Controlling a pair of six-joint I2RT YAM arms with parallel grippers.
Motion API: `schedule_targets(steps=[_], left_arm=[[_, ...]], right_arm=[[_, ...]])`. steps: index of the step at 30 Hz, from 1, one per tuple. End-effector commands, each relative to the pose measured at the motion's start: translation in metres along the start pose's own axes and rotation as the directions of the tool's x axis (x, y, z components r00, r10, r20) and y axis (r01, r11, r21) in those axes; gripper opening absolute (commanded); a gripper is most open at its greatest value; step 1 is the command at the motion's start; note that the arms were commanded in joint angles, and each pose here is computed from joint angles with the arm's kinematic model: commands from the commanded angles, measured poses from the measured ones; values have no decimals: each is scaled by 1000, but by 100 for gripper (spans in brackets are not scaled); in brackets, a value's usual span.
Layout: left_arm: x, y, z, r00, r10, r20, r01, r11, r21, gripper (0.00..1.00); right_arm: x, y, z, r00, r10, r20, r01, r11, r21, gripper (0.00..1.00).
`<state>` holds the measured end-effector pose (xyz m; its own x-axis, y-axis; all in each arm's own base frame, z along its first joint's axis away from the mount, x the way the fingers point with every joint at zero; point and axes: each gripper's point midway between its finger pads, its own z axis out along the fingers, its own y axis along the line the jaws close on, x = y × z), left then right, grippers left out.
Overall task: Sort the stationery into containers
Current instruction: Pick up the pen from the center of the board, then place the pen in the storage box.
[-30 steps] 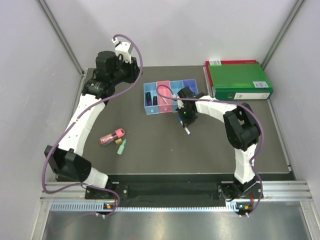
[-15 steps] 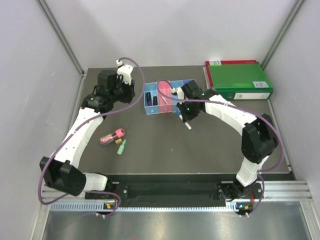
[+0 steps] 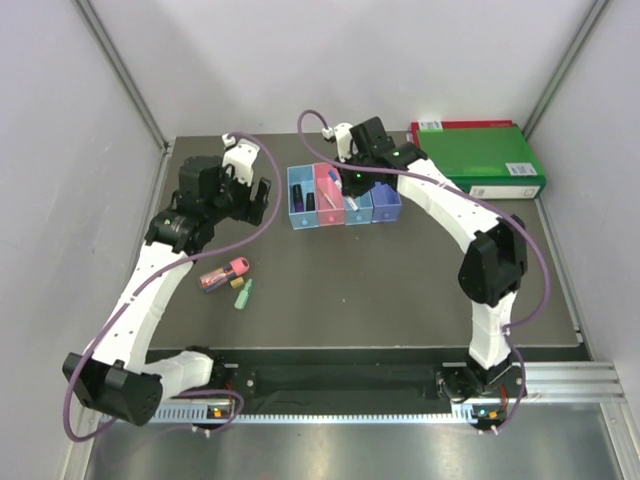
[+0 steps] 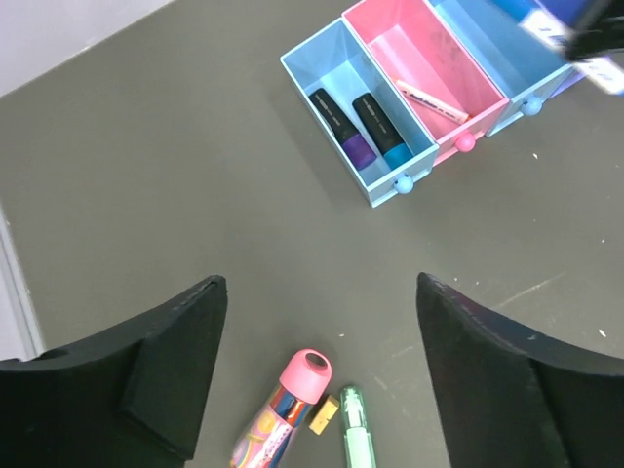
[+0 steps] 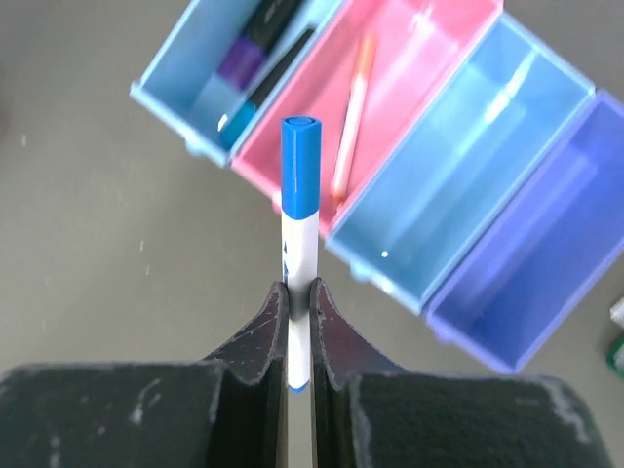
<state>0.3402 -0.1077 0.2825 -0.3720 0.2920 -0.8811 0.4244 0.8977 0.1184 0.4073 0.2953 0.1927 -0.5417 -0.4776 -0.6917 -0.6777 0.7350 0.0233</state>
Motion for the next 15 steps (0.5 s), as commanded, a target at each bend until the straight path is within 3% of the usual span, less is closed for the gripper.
schedule_targets(steps=[1,2,7,15], left_arm=[[-9,5,-16,998,41,45,-41,999,-20,91],[-10,4,-19,998,43,51,-42,999,-20,99],[-11,2,-28,996,59,63,-58,998,-13,99],[4,-2,-36,997,63,46,-63,998,-6,99]], right_arm=[[-19,-11,36,999,-2,33,2,1000,11,0],[-27,-13,37,999,-5,51,4,1000,15,0],[-25,-21,69,999,2,43,-3,1000,23,0],[-42,-26,81,996,8,86,-10,1000,23,0]])
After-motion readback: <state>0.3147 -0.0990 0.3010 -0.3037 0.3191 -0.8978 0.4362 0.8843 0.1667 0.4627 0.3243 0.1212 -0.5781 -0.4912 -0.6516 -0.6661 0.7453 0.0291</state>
